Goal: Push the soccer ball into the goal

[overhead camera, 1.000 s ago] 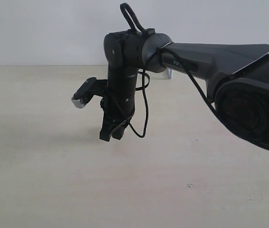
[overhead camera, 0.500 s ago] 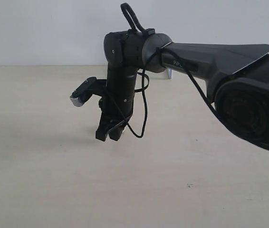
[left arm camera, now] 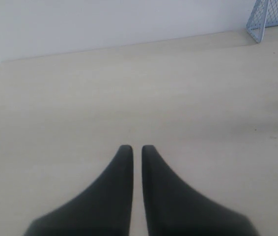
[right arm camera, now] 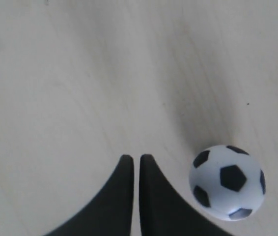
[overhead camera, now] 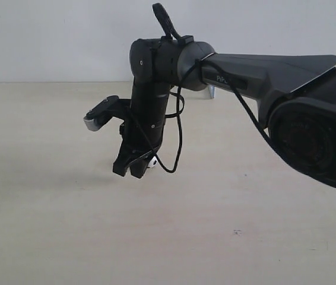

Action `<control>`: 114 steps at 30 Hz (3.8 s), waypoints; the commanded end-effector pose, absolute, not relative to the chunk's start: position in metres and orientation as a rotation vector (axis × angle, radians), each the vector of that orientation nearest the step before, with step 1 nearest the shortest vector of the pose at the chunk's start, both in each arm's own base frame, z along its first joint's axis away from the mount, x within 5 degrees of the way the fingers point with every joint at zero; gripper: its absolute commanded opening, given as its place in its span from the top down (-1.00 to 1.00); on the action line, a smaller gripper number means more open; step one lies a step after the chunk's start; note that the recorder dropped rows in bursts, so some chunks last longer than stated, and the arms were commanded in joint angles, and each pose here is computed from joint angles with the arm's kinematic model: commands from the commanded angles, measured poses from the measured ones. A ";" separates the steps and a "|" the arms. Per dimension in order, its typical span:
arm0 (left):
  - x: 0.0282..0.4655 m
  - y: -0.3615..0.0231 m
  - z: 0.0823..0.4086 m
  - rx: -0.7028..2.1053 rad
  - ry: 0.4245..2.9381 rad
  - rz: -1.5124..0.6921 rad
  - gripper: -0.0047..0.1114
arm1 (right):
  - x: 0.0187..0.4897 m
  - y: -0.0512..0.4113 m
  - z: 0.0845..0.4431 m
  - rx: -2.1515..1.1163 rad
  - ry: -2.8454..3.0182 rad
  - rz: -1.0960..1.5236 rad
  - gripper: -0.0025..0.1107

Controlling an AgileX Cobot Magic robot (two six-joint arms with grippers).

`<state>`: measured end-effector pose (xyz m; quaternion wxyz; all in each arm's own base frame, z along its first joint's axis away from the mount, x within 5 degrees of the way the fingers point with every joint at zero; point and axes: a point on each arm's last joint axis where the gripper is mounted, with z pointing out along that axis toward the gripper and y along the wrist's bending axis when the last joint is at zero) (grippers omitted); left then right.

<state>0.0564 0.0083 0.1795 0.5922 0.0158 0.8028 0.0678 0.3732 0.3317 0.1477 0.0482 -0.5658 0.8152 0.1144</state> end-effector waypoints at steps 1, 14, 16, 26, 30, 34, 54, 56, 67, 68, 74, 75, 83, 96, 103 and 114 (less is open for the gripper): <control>0.057 0.008 0.181 0.036 1.864 0.145 0.81 | 0.373 0.332 0.158 -1.710 2.474 0.379 0.96; 0.057 0.008 0.181 0.036 1.864 0.145 0.81 | 0.400 0.296 0.163 -1.573 2.536 -0.179 0.96; 0.057 0.008 0.181 0.036 1.864 0.145 0.81 | 0.388 0.310 0.174 -1.654 2.484 0.144 0.96; 0.057 0.008 0.181 0.036 1.864 0.145 0.81 | 0.385 0.308 0.203 -1.553 2.482 0.153 0.96; 0.057 0.008 0.181 0.036 1.864 0.145 0.81 | 0.383 0.305 0.219 -1.518 2.465 0.143 0.96; 0.057 0.008 0.181 0.036 1.864 0.145 0.81 | 0.381 0.303 0.232 -1.494 2.450 0.140 0.96; 0.057 0.008 0.181 0.036 1.864 0.145 0.81 | 0.330 0.260 0.263 -1.504 2.523 0.091 0.96; 0.057 0.008 0.181 0.036 1.864 0.145 0.81 | 0.326 0.257 0.270 -1.496 2.517 0.096 0.96; 0.057 0.008 0.181 0.036 1.864 0.145 0.81 | 0.301 0.230 0.309 -1.428 2.468 0.025 0.96; 0.057 0.008 0.181 0.036 1.864 0.145 0.81 | 0.300 0.228 0.310 -1.421 2.470 0.008 0.96; 0.057 0.008 0.181 0.036 1.864 0.145 0.81 | 0.296 0.218 0.308 -1.406 2.472 -0.071 0.96; 0.057 0.008 0.181 0.036 1.864 0.145 0.81 | 0.295 0.217 0.308 -1.404 2.470 -0.078 0.96; 0.057 0.008 0.181 0.036 1.864 0.145 0.81 | 0.291 0.199 0.309 -1.329 2.469 -0.258 0.96; 0.057 0.008 0.181 0.036 1.864 0.145 0.81 | 0.277 0.161 0.335 -1.114 2.450 -0.313 0.96; 0.057 0.008 0.181 0.036 1.864 0.145 0.81 | 0.278 0.124 0.343 -0.956 2.482 -0.304 0.96; 0.057 0.008 0.181 0.036 1.864 0.145 0.81 | 0.265 0.088 0.352 -0.776 2.484 -0.284 0.96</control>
